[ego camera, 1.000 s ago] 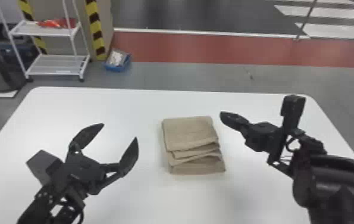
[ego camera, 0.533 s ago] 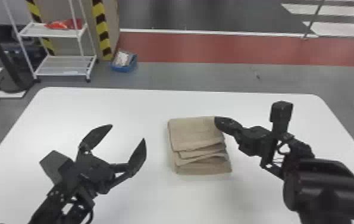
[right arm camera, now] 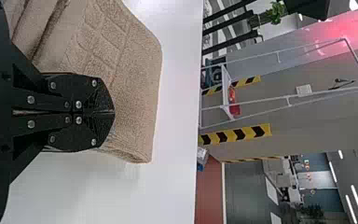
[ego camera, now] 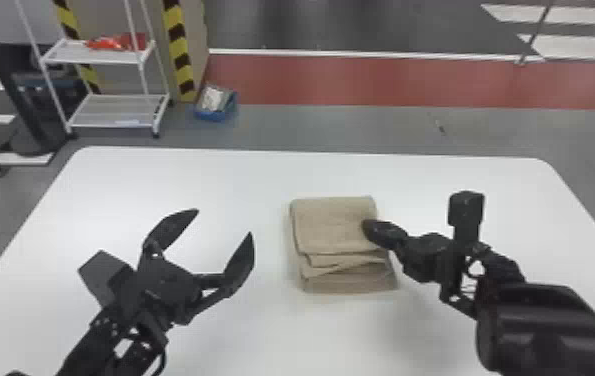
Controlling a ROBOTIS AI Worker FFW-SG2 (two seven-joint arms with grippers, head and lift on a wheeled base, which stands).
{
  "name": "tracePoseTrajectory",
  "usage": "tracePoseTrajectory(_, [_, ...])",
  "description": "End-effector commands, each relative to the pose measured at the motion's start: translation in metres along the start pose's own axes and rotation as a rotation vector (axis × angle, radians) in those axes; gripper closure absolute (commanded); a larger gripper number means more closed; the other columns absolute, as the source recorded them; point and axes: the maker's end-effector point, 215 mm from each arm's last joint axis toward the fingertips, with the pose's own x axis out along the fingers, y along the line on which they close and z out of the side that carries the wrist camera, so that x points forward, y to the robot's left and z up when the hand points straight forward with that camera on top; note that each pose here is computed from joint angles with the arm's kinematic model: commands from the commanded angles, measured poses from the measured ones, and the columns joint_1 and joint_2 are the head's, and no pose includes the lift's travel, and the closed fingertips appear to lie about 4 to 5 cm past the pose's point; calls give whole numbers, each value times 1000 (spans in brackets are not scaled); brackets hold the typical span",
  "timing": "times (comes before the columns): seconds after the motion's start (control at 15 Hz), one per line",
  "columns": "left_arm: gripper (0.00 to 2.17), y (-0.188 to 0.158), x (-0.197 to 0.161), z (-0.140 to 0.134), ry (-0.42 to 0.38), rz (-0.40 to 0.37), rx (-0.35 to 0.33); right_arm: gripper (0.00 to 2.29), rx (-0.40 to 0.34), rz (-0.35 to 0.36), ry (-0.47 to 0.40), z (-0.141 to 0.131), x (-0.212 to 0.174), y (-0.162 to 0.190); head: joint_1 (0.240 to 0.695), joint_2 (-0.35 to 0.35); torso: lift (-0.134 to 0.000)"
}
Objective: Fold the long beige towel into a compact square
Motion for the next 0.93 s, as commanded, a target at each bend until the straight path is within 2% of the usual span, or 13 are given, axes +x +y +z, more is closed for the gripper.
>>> tracePoseTrajectory(0.0, [29, -1, 0, 2, -3, -2, 0, 1659, 2, -4, 2, -2, 0, -2, 695, -42, -124])
tracePoseTrajectory(0.07, [29, -1, 0, 3, -5, -2, 0, 1659, 6, -7, -16, 2, -3, -5, 695, -43, -124])
tracePoseTrajectory(0.2, [29, -2, 1, 6, -11, -2, -1, 1609, -20, -1, -117, 21, -17, -3, 695, -47, -124])
tracePoseTrajectory(0.27, [29, -3, 2, 10, -19, -2, 0, 1264, -29, 10, -190, 42, -29, -1, 695, -52, -124])
tracePoseTrajectory(0.33, [29, -2, 2, 8, -12, -1, 1, 1072, -46, 38, -265, 65, -42, 4, 695, -54, -124])
tracePoseTrajectory(0.4, [29, -2, 2, 6, -6, -2, 3, 782, -50, 57, -295, 77, -50, 10, 695, -57, -124])
tracePoseTrajectory(0.47, [29, -3, 2, 5, -5, -3, 2, 336, -67, 56, -317, 88, -62, 14, 695, -60, -124])
tracePoseTrajectory(0.53, [29, -2, 2, 7, -8, 0, 2, 127, -87, 50, -328, 97, -70, 19, 695, -62, -124])
tracePoseTrajectory(0.73, [29, 2, 5, 6, 25, 9, 10, 63, -130, -28, -342, 115, -105, 15, 695, -73, -124])
tracePoseTrajectory(0.87, [29, 12, 6, 15, 11, 48, 32, 66, -129, -99, -344, 116, -133, 2, 695, -86, -124])
